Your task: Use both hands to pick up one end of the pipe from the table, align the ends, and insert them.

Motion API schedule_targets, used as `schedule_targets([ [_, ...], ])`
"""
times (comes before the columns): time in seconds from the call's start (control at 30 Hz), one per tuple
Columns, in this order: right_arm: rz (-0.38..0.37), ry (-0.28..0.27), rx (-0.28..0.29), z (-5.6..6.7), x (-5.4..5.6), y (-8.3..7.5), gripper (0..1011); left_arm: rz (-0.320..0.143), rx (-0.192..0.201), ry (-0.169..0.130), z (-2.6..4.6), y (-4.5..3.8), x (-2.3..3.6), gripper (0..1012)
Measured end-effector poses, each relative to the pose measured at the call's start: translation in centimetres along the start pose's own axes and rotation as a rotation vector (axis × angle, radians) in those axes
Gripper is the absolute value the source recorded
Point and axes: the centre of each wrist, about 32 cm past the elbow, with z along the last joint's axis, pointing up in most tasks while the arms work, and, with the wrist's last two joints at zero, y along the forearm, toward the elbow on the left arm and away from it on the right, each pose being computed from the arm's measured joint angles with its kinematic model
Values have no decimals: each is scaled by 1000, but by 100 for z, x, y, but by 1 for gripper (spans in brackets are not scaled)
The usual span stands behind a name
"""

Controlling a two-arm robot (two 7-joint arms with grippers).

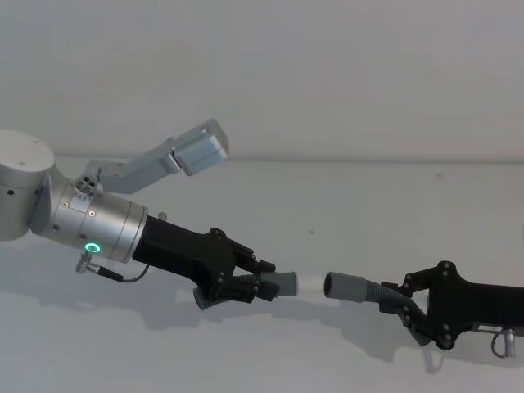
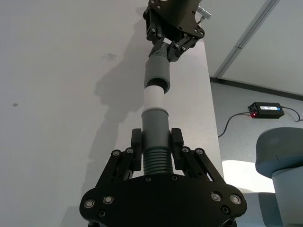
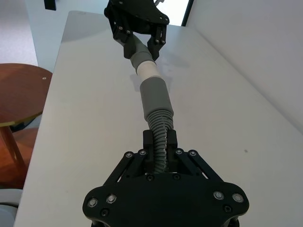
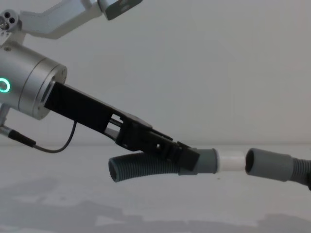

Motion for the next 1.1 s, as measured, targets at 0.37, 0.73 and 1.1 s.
schedule_targets([
  [0.37, 7, -6, 1, 27, 6, 17, 136, -6, -5, 0, 2, -6, 3, 346],
  [0.73, 11, -6, 3, 45, 19, 30, 136, -15, -6, 2, 3, -15, 19, 345],
  [1.1, 17, -5, 5, 46, 28, 44, 136, -25, -7, 3, 7, -28, 36, 346],
])
